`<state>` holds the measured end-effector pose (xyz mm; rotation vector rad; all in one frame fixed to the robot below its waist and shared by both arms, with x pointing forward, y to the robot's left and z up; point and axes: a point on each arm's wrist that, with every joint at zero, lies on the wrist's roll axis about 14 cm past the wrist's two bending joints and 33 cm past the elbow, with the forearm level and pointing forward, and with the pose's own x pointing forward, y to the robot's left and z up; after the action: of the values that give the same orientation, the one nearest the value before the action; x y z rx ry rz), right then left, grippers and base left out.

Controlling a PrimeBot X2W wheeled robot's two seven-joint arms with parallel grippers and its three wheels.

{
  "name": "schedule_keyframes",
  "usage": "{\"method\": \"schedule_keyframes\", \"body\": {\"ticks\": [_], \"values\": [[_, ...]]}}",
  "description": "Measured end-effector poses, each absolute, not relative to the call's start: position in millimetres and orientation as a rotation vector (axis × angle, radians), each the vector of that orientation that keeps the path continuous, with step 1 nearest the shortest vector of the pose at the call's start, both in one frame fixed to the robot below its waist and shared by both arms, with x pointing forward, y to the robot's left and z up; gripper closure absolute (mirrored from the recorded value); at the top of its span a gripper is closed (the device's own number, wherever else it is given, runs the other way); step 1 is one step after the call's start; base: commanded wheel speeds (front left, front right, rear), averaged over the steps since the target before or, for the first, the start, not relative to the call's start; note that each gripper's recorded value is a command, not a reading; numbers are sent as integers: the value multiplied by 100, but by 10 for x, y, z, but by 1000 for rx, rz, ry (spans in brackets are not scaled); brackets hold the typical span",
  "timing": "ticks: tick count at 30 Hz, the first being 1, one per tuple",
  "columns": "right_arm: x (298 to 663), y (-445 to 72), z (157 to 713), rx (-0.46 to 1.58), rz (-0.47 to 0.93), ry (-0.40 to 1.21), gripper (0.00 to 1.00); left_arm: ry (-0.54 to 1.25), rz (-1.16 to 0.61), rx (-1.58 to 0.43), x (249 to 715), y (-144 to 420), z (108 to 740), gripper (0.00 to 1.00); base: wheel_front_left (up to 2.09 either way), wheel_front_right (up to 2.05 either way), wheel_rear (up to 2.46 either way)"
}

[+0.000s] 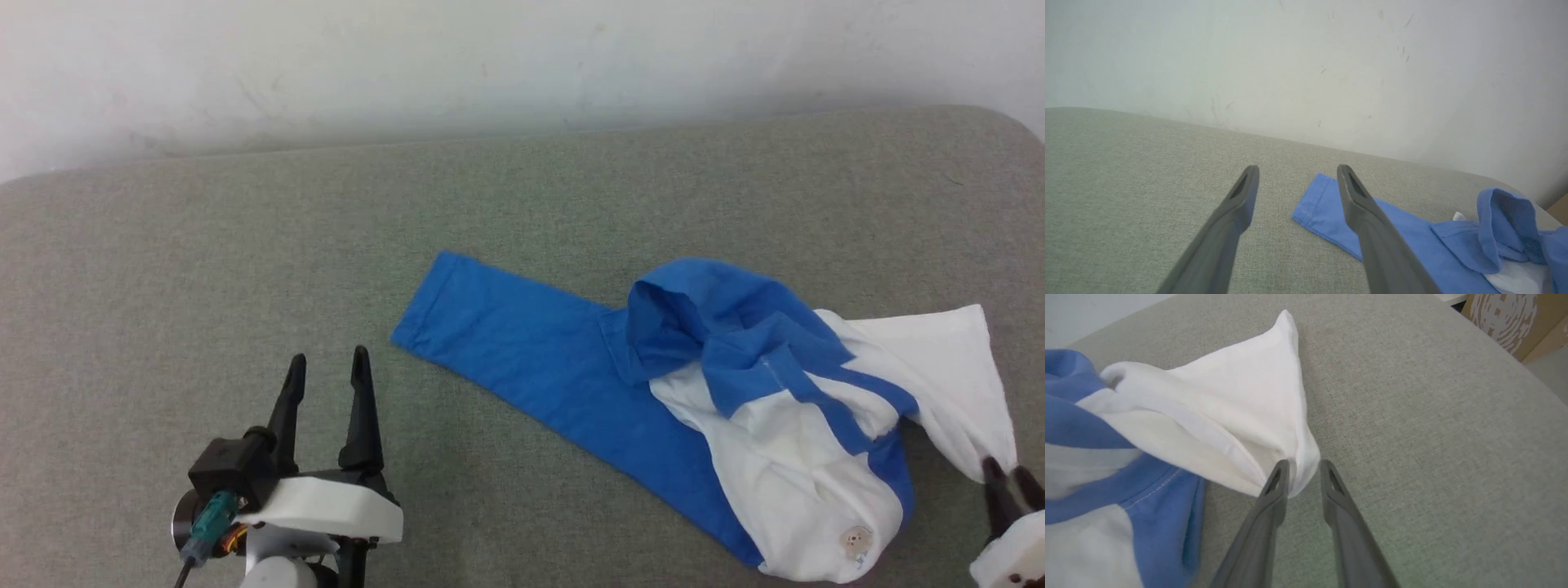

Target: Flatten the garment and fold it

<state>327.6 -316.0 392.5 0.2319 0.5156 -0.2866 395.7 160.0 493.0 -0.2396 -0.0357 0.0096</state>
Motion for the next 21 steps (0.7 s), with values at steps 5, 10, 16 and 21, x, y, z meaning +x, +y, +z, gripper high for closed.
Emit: {"method": "schedule_keyframes", "body": {"ticks": [5, 10, 16, 21], "values": [[3353, -3129, 4215, 216, -309, 332, 0, -32, 6, -231, 3949, 1590, 4920, 0, 0, 0, 0], [3459, -3041, 4670, 135, -272, 149, 0, -32, -36, -216, 3917, 1500, 4951, 0, 0, 0, 0], [3517, -2652, 5026, 70, -151, 42, 0, 26, -211, -201, 4023, 1011, 4975, 0, 0, 0, 0], [3534, -2210, 5201, 56, -23, -1, 0, 85, -366, -173, 4199, 539, 4985, 0, 0, 0, 0]]}}
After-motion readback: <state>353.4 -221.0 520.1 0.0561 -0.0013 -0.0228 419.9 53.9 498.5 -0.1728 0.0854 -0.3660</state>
